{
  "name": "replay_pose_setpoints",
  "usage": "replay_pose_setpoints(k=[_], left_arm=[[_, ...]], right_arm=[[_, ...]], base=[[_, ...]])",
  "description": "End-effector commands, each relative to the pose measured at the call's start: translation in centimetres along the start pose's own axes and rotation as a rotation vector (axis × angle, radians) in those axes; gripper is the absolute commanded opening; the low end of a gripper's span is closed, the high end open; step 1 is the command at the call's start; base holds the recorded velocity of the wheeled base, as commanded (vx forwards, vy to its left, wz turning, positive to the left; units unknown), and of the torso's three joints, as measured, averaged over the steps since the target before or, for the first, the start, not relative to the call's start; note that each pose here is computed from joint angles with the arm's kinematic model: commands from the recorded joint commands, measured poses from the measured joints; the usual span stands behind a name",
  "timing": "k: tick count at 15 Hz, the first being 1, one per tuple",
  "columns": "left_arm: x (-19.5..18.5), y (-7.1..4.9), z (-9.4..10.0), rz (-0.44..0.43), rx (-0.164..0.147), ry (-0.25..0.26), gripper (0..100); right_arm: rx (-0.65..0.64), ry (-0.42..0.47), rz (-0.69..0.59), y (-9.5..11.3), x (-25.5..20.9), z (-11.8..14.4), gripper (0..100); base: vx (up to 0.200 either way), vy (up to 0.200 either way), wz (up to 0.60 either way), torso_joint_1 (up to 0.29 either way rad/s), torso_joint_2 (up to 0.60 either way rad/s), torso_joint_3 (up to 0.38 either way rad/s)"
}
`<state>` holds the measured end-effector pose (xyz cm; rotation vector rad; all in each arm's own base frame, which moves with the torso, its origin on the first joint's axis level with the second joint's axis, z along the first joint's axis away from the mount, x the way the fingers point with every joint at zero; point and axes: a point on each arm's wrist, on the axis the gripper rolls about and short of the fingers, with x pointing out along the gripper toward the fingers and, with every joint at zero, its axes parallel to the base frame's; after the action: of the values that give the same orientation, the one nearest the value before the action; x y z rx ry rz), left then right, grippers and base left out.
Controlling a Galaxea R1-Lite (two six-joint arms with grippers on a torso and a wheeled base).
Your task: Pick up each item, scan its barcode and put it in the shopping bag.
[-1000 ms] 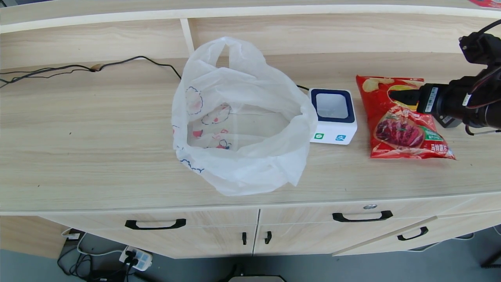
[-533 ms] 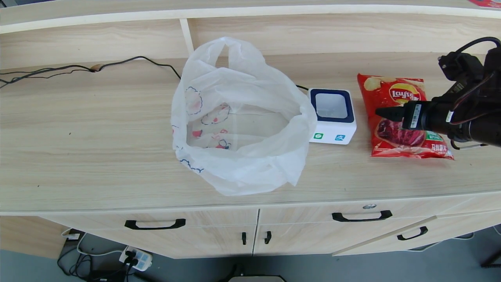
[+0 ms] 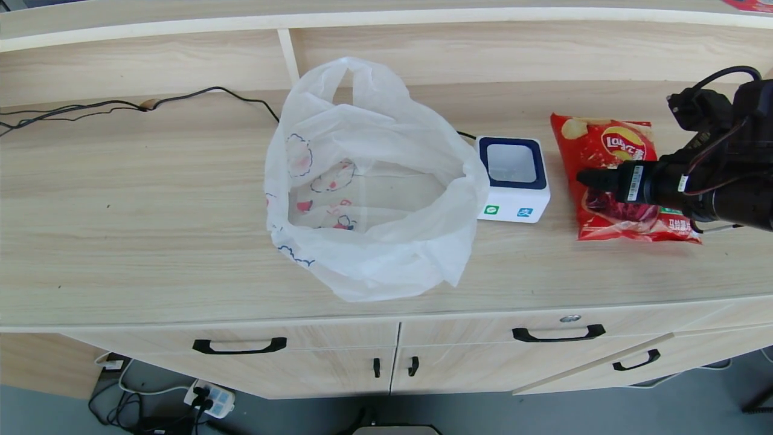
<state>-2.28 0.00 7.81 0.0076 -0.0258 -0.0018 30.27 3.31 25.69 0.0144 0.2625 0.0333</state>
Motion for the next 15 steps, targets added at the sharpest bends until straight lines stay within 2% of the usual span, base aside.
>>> replay_pose_setpoints(k=[1,2,6,9,15], left_arm=[[0.0,0.0,0.0,0.000,0.000,0.001,100],[0.0,0.0,0.0,0.000,0.000,0.001,100],[0.0,0.0,0.0,0.000,0.000,0.001,100],[0.0,0.0,0.0,0.000,0.000,0.001,100],[0.0,0.0,0.0,0.000,0.000,0.001,100]], right_arm=[[-0.002,0.025,-0.001,0.0,0.4,-0.7,0],[0.001,0.030,-0.009,0.0,0.3,-0.9,0],[0.012,-0.055,-0.006,0.1,-0.4,0.0,0],[0.011,-0.063,0.008,0.3,-1.7,-0.2,0],[0.066,-0.210,0.044,-0.1,-7.0,2.0,0]], base=[[0.000,0.000,0.00,0.000,0.00,0.000],[0.000,0.000,0.00,0.000,0.00,0.000],[0.000,0.000,0.00,0.000,0.00,0.000],[0.000,0.000,0.00,0.000,0.00,0.000],[0.000,0.000,0.00,0.000,0.00,0.000]])
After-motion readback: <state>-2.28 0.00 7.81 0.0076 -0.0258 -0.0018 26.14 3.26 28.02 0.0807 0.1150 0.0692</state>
